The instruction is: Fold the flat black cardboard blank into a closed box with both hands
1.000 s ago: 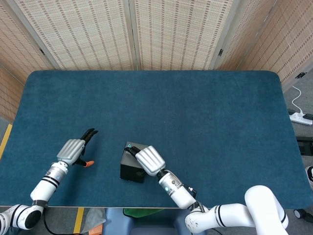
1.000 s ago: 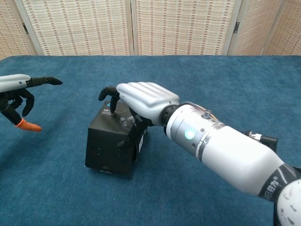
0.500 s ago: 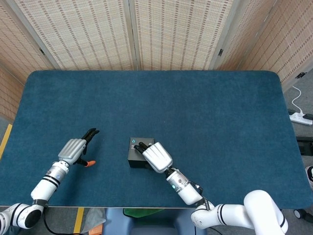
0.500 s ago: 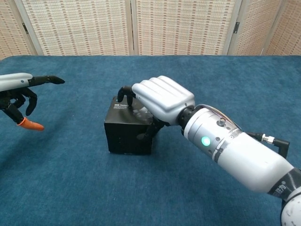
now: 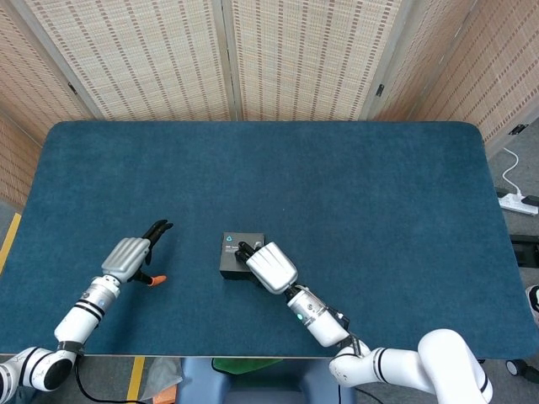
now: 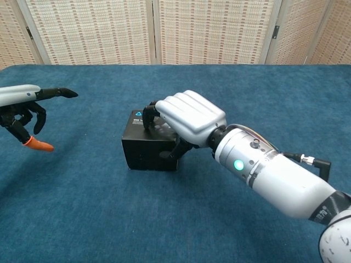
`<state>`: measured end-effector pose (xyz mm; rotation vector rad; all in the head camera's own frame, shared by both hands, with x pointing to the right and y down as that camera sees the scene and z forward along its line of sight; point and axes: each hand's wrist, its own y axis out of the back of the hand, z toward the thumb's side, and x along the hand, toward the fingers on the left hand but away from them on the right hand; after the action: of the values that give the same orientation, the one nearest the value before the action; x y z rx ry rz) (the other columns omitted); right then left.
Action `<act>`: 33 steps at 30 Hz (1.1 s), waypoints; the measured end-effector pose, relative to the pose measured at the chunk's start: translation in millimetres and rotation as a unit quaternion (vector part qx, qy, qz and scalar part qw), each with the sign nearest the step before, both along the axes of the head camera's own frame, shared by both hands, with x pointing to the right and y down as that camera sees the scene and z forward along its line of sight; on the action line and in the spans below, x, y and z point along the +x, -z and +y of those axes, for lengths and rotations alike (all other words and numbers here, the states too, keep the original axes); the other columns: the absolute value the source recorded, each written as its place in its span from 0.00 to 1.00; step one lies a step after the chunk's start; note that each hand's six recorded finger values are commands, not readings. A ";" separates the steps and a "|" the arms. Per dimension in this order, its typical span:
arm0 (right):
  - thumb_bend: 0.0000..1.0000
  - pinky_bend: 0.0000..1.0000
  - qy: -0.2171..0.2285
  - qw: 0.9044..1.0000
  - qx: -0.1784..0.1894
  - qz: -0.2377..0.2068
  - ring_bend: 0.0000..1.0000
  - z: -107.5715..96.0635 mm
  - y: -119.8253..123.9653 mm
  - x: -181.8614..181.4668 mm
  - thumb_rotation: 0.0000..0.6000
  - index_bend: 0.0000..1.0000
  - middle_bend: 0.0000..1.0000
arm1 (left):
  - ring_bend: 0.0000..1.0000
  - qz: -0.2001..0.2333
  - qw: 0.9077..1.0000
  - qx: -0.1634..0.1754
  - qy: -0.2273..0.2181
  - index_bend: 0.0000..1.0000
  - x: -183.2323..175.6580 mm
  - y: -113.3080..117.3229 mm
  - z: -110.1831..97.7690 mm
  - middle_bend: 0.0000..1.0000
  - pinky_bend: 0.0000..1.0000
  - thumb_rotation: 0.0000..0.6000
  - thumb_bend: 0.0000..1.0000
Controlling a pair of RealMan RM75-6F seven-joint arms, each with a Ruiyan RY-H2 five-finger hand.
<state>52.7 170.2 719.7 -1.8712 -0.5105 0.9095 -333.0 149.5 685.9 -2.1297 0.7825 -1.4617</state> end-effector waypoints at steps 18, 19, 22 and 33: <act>0.48 1.00 -0.041 0.995 0.025 -0.092 0.68 -28.6 57.9 51.9 1.00 0.00 0.19 | 0.27 -0.053 0.996 0.065 0.033 0.00 -32.0 18.2 -8.9 0.01 0.54 1.00 0.18; 0.48 1.00 -0.051 0.994 0.032 -0.089 0.64 -32.4 62.7 65.5 1.00 0.00 0.19 | 0.26 -0.060 0.995 0.071 0.036 0.00 -36.0 20.1 -9.0 0.01 0.52 1.00 0.18; 0.48 0.88 -0.076 0.993 0.050 -0.071 0.46 -40.2 74.2 105.6 1.00 0.01 0.20 | 0.23 -0.087 0.991 0.093 0.049 0.00 -52.0 26.6 -8.2 0.04 0.44 1.00 0.19; 0.48 0.30 -0.189 0.981 0.036 0.020 0.08 -25.9 115.7 258.6 1.00 0.02 0.17 | 0.12 -0.175 0.970 0.143 0.093 0.01 -106.5 52.8 17.1 0.05 0.28 1.00 0.19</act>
<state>311.3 144.2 604.0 -1.7162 -0.8813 1.1572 -439.5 166.6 633.0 -1.5647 1.0056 -1.6448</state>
